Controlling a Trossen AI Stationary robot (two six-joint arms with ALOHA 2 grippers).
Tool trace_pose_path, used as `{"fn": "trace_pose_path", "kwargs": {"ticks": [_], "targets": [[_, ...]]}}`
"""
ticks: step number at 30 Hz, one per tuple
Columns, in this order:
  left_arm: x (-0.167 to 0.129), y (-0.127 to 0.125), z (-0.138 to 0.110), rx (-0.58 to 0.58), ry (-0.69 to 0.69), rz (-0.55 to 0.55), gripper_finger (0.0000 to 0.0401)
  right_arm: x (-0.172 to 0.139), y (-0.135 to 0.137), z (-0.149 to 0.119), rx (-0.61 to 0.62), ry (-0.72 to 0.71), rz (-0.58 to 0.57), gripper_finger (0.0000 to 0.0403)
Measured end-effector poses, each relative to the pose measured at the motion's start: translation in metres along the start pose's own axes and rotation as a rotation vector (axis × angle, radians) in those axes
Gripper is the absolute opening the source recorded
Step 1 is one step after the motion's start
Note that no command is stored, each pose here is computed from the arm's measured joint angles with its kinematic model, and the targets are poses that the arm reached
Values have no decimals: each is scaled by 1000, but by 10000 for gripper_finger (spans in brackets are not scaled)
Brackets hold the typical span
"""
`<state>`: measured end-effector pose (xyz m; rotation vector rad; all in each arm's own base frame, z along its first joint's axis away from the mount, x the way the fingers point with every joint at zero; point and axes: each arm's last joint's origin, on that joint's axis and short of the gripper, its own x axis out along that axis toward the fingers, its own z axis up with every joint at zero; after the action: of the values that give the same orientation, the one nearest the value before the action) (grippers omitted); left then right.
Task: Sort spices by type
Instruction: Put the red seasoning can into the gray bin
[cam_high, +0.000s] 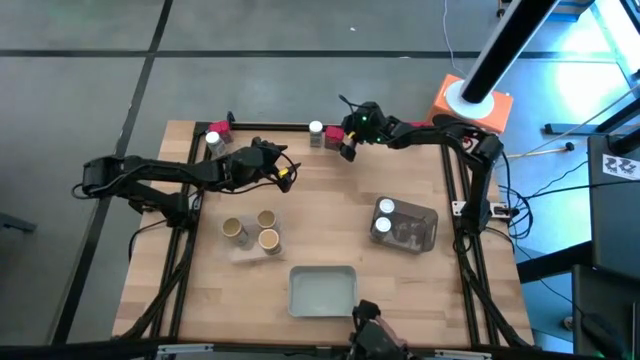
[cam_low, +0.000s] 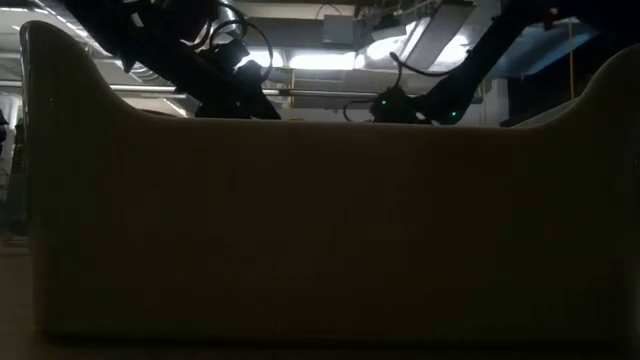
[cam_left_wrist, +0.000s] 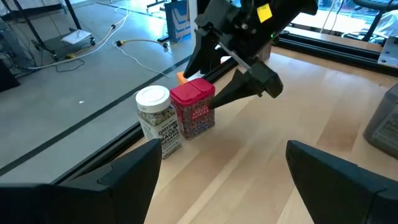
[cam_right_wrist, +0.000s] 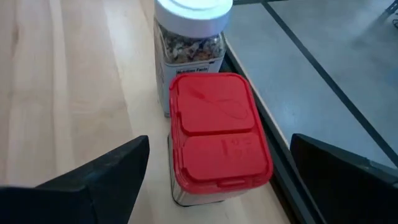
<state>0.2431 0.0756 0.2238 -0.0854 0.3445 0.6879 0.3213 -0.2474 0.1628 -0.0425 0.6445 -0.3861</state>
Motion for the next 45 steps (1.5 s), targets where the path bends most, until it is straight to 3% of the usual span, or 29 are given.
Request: {"fn": "trace_pose_path", "kwargs": {"ticks": [10,23,33,45], "targets": [[0,0,0,-2,0,1,327,14,2,-14,6,31,19,367],[0,0,0,-7,2,1,327,14,3,-11,-14,16,17,188],[0,1,-2,1,24,4,327,3,18,3,-66,7,44,189],[-2,-4,-2,-16,19,-11,327,-38,43,35,-111,12,81,189]]}}
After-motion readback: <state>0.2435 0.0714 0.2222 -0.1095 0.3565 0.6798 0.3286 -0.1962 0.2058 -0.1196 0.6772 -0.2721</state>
